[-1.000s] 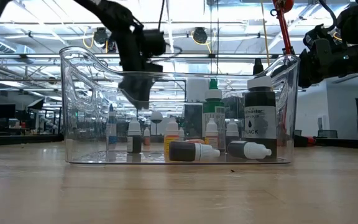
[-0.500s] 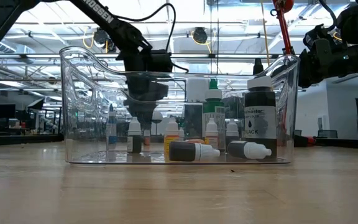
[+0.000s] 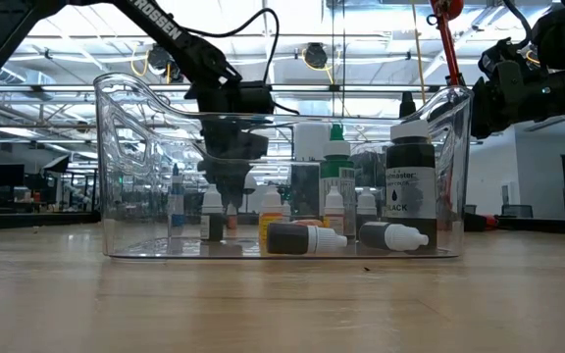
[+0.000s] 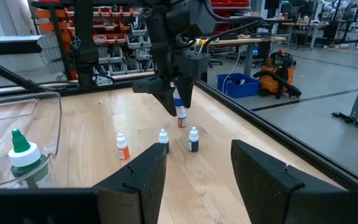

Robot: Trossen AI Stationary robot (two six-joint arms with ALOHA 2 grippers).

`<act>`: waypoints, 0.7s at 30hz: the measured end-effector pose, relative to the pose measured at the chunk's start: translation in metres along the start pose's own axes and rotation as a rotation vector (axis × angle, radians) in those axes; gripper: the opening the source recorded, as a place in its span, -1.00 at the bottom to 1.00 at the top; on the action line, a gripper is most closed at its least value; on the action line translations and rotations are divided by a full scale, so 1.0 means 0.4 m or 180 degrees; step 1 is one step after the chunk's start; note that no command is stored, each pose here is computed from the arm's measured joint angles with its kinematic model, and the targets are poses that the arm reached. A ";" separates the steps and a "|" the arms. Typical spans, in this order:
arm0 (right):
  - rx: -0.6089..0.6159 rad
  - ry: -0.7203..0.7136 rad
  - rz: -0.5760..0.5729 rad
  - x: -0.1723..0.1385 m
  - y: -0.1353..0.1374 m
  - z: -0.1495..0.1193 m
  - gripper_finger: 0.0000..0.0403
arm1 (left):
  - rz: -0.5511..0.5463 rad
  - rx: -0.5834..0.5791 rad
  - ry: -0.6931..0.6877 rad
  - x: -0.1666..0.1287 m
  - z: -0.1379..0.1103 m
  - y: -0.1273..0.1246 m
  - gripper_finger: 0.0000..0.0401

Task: Pick & Place food coloring
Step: Put the small red food coloring bottle into the transparent bin

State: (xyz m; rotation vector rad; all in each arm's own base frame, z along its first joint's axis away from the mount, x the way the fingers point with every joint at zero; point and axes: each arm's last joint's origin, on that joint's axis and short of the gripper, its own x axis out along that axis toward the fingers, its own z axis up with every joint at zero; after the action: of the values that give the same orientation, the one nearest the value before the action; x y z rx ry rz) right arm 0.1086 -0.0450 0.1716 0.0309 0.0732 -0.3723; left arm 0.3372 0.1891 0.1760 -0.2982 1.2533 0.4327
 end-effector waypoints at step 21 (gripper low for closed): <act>-0.0001 0.0000 0.0000 0.000 0.000 0.000 -0.15 | -0.0012 -0.0090 0.0058 0.000 -0.004 0.000 0.06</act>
State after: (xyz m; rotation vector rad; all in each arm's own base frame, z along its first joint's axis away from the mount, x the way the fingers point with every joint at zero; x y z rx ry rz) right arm 0.1086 -0.0450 0.1716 0.0306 0.0732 -0.3723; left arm 0.3359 0.1882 0.1753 -0.3289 1.2650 0.4456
